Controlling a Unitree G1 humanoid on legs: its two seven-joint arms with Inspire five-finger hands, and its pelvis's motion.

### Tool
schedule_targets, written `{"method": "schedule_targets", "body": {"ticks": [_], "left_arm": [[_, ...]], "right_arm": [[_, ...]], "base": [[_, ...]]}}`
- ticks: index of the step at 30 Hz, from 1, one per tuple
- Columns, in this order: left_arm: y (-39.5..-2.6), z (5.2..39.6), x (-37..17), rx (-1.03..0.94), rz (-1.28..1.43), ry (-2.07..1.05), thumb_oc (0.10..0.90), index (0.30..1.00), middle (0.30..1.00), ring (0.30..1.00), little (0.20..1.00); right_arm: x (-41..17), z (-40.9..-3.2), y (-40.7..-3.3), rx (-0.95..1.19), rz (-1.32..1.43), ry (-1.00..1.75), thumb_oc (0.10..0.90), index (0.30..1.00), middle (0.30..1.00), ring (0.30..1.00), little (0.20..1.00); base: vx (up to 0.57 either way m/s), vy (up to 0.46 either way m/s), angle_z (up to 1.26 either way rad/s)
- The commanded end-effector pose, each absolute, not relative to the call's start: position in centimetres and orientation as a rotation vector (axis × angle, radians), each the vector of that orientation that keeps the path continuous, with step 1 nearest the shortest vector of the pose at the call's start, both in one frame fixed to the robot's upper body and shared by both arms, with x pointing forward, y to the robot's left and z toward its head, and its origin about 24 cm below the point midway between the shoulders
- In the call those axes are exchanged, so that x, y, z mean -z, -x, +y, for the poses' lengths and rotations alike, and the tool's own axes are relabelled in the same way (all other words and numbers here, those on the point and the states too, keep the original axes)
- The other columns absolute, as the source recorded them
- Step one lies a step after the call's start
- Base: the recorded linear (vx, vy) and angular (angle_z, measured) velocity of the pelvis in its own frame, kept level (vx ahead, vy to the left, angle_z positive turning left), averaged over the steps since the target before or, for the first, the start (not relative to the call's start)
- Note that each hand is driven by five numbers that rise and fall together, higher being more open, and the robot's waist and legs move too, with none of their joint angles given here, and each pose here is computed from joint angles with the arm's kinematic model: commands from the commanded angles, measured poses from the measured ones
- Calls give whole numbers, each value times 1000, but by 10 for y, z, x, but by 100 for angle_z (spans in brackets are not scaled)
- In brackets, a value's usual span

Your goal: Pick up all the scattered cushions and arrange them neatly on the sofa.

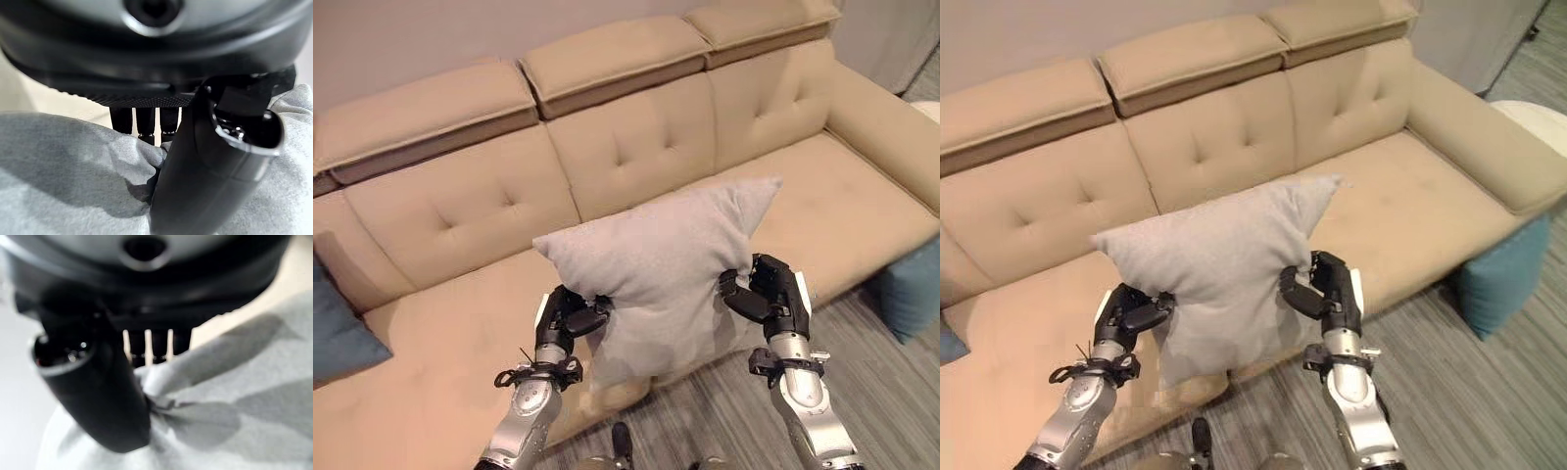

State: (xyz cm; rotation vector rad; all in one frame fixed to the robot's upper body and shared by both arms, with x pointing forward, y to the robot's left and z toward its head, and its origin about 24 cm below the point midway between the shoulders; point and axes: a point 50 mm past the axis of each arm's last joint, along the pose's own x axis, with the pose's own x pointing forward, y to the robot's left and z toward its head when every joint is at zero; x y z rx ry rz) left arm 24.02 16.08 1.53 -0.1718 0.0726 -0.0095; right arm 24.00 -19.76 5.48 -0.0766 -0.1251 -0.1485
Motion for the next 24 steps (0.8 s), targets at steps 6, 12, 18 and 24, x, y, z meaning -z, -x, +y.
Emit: {"method": "schedule_targets", "body": {"ticks": [6,12,18,24], "left_arm": [[-256,125,-88,224,-313,247,400,300,300,300,300],[-255,130,-86,211,-308,244,400,300,300,300,300],[-256,124,-89,222,-314,277,400,300,300,300,300],[-259,119,-96,231,-342,261,400,300,300,300,300]], "right_arm": [[-134,-165,-252,-7,-570,18,400,300,300,300,300],[-132,-171,-251,-5,-558,26,400,300,300,300,300],[-133,-185,-246,43,-566,37,400,300,300,300,300],[-131,-191,-245,90,-552,43,400,300,300,300,300]], "base": [[172,-110,93],[63,-144,60],[-4,-123,67],[4,17,53]]}}
